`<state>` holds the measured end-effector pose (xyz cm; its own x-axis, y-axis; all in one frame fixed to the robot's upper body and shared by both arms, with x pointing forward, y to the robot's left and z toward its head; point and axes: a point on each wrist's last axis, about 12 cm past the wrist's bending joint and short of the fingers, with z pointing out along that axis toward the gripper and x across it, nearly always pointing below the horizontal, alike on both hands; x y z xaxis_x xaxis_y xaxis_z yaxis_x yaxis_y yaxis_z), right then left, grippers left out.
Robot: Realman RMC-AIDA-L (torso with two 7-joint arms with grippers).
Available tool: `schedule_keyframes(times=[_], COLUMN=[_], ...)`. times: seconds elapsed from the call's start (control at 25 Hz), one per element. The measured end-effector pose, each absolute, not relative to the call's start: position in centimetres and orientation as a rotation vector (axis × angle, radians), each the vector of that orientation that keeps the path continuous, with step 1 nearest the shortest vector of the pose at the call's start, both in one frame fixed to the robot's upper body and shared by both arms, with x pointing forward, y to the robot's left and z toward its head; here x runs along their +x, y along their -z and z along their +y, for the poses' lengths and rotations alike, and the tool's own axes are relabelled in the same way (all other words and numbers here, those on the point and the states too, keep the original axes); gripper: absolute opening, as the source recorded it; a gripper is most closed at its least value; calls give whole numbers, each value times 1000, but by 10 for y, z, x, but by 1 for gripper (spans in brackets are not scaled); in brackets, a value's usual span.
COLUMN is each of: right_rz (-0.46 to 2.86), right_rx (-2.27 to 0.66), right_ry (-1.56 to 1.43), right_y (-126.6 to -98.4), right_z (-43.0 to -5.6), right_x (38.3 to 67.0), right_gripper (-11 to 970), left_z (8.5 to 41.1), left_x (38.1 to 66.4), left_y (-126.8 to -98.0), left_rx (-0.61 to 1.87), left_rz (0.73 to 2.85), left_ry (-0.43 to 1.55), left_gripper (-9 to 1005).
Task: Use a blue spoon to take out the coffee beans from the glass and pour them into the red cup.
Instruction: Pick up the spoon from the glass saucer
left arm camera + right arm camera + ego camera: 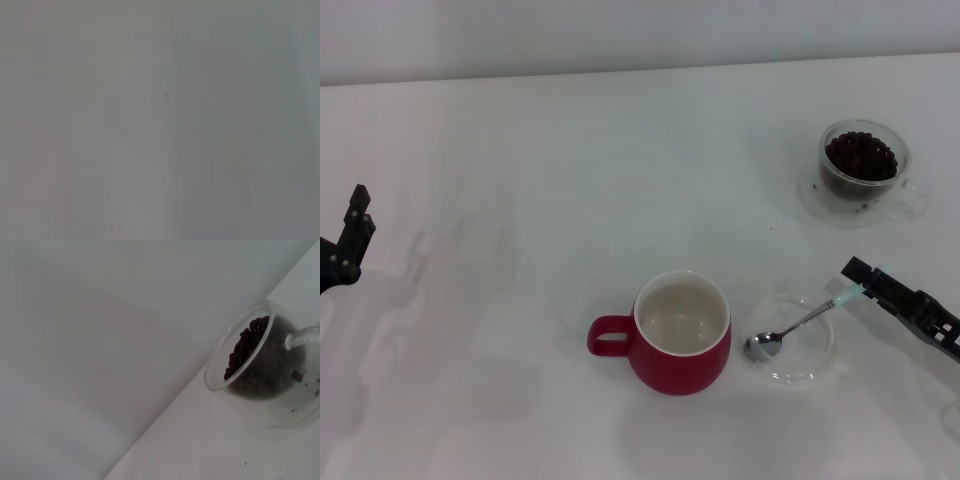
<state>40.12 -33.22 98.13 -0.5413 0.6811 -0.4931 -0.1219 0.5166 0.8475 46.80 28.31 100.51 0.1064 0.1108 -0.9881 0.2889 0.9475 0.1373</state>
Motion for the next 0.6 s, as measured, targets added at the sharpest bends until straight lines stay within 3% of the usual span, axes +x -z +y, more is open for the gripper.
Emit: schedule_keyframes(times=[0.6], right_rz=[1877], right_rx=[465], right_ry=[-1112], right_y=[-979], right_z=[-330], right_x=[404], right_gripper=[647], left_z=[285], left_x=[468], left_y=[-1005], left_rx=[337], left_rz=[1469], left_ry=[127], left_gripper=[607])
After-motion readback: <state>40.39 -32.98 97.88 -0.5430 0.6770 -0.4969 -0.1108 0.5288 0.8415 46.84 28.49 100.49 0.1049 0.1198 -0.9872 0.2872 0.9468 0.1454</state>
